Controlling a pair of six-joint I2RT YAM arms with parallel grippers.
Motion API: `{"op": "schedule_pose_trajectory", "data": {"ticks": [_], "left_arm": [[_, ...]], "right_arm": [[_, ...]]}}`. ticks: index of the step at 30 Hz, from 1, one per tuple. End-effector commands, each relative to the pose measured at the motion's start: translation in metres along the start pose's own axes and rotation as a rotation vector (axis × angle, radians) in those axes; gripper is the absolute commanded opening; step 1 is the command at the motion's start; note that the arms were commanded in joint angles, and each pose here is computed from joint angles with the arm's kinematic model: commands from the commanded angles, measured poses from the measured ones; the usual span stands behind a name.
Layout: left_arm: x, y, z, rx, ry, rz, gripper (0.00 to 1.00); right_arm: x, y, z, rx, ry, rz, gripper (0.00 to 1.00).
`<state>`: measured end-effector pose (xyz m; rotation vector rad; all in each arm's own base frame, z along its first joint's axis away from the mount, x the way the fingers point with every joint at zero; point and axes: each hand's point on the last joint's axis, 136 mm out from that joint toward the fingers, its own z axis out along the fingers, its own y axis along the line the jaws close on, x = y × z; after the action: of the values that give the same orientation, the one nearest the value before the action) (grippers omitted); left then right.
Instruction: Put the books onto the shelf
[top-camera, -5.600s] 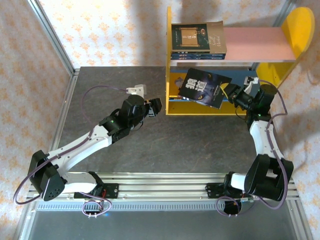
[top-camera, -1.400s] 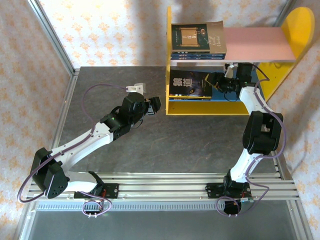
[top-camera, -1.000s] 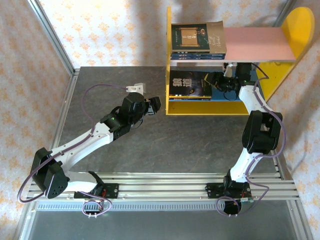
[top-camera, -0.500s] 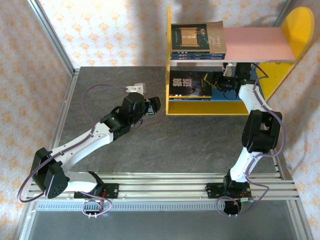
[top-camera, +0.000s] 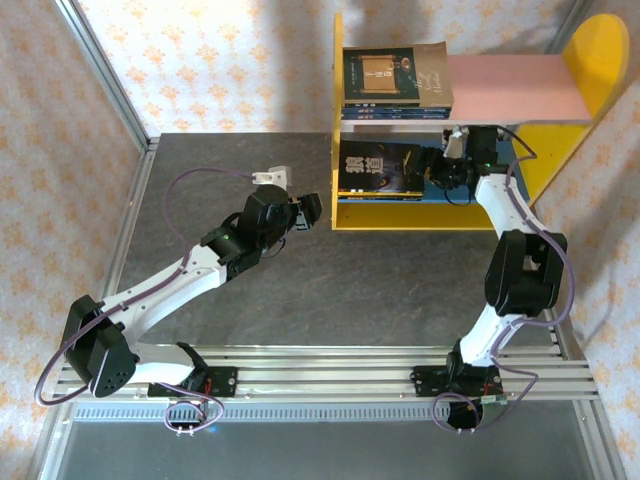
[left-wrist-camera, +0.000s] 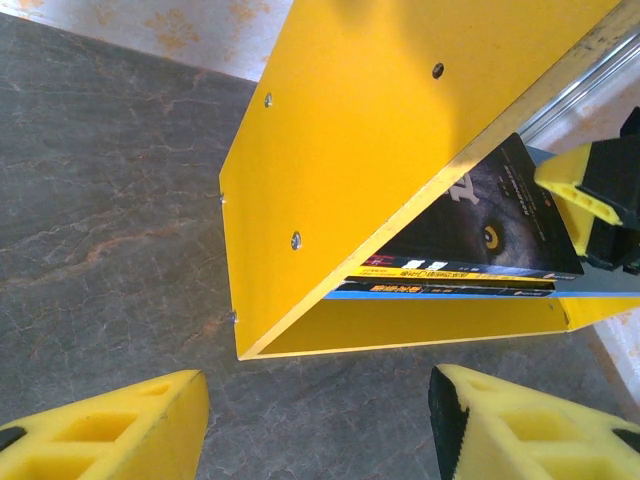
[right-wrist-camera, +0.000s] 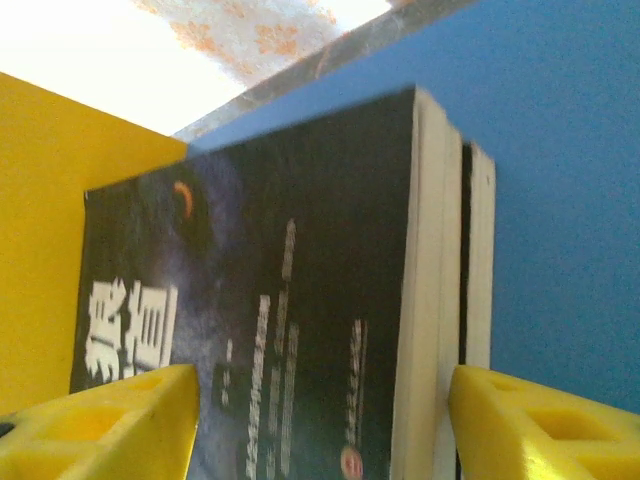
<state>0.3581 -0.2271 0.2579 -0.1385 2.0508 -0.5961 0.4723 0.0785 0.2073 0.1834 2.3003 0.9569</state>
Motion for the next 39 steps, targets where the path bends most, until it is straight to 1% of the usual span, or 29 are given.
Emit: {"op": "schedule_pose_trajectory", "data": {"ticks": [1,4,9,16,19,23,25,34,39], "left_arm": [[-0.006,0.003,-0.006,0.007,-0.018,0.001,0.60],[-0.007,0.002,-0.008,0.012,-0.024,-0.001,0.60],[-0.006,0.003,-0.008,0.011,-0.023,-0.004,0.60],[-0.005,0.004,-0.008,0.012,-0.026,-0.006,0.60],[-0.006,0.005,-0.009,0.009,-0.029,-0.007,0.60],[-0.005,0.003,-0.008,0.013,-0.025,-0.008,0.60],[-0.005,0.004,-0.008,0.012,-0.025,-0.007,0.60],[-0.006,0.005,-0.010,0.010,-0.031,-0.009,0.60],[-0.006,0.005,-0.010,0.009,-0.032,-0.009,0.60]], "right_arm": [[0.008,0.005,-0.015,0.046,-0.015,-0.028,0.67],[0.014,0.008,-0.021,0.042,-0.019,-0.035,0.66],[0.019,0.018,-0.027,0.006,-0.012,-0.044,0.58],[0.020,0.024,-0.023,-0.044,0.011,-0.042,0.48],[0.020,0.027,-0.023,-0.050,0.011,-0.048,0.44],[0.019,0.026,-0.022,-0.046,0.015,-0.049,0.40],[0.019,0.026,-0.020,-0.050,0.019,-0.049,0.34],[0.028,0.024,-0.013,-0.050,0.045,-0.048,0.17],[0.029,0.024,-0.012,-0.044,0.046,-0.047,0.14]]}}
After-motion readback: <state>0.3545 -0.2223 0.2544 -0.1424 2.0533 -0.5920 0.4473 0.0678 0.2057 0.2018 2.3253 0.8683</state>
